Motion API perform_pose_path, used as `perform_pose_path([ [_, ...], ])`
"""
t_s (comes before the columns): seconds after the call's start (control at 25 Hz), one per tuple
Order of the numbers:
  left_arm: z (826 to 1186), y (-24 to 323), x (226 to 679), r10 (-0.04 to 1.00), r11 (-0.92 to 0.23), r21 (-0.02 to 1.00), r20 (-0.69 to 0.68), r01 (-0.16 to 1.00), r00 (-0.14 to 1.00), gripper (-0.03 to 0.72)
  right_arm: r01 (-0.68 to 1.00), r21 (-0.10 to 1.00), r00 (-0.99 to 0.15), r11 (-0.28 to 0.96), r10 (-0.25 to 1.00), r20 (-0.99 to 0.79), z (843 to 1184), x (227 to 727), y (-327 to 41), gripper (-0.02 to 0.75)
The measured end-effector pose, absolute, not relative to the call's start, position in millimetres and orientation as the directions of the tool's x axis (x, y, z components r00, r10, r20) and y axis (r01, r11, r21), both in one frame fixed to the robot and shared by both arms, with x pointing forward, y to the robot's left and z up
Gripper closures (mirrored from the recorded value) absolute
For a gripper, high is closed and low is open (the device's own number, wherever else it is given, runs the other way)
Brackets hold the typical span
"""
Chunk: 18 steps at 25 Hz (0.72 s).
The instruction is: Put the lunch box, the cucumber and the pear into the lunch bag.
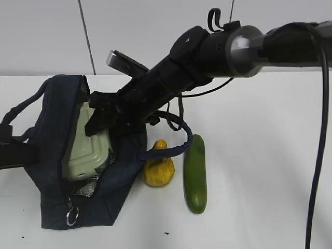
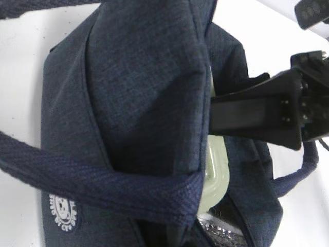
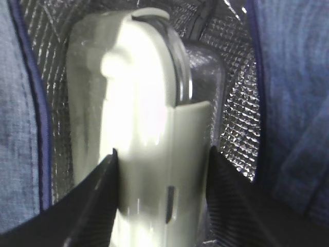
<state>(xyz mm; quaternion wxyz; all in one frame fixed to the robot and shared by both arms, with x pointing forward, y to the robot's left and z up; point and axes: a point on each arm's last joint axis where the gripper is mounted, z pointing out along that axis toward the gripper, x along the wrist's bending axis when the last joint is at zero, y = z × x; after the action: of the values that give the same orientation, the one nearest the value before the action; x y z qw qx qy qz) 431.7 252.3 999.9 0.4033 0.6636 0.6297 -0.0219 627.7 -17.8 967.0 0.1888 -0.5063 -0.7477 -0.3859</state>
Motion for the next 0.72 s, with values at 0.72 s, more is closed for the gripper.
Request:
perform_pose_path([
  [0.72,1000.0,251.1,430.3,0.810,0.111,0.498,-0.547,0.860,0.212,0.701,0.803,0.511,-0.585,0.306,0.565,0.582,1021.3,641.8,-23.0,0.276],
])
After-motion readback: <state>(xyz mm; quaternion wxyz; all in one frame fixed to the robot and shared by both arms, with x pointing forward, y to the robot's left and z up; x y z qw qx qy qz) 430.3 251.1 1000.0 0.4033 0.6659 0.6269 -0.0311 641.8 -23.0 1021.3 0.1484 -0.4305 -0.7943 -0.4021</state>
